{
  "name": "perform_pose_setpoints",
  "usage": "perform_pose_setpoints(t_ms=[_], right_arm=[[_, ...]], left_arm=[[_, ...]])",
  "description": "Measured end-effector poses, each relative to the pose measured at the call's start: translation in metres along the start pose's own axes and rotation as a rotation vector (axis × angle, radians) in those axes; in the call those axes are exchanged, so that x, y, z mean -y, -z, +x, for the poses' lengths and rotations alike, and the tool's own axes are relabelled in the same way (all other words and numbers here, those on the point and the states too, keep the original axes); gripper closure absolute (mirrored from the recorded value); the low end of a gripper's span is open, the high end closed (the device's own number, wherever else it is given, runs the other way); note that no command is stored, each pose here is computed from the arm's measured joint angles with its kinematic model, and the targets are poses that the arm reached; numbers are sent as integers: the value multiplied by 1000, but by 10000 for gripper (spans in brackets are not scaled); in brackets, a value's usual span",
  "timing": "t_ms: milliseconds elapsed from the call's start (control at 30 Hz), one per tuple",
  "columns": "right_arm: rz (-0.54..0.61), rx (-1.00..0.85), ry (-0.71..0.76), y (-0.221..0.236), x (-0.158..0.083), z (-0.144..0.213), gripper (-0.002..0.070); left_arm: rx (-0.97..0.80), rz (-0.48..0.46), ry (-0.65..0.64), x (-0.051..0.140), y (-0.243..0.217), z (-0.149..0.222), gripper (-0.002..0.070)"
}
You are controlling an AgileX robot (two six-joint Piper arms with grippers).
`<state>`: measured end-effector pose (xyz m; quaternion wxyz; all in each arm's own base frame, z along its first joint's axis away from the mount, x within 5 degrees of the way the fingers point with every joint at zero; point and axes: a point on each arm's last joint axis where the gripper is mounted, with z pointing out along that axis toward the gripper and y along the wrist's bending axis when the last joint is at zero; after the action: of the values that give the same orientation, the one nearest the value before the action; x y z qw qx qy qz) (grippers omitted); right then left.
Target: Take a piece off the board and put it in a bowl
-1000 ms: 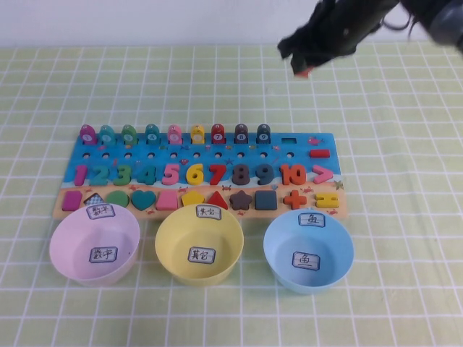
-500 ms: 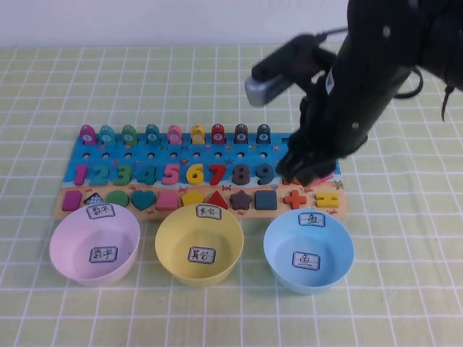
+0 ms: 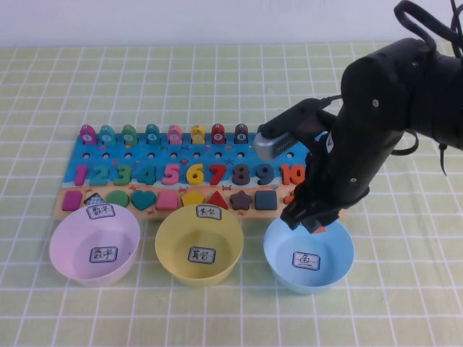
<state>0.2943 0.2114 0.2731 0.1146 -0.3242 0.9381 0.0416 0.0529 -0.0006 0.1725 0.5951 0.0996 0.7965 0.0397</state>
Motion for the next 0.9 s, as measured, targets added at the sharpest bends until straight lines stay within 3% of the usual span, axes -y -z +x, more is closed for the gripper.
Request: perform_pose_setpoints(t_ms=[333,633,800,900], right_arm=[[0,-8,0,-7,0,-1,454],[-4,-93,-2,-57,1,-8,445],[-5,-118,-4,-67,1,-8,234],[-1,-129,-17,-66,2,-8,175]], left_arm=[[0,0,0,0,0,0,680],[0,0,0,0,0,0,680],[0,0,0,0,0,0,680],[0,0,0,0,0,0,680]])
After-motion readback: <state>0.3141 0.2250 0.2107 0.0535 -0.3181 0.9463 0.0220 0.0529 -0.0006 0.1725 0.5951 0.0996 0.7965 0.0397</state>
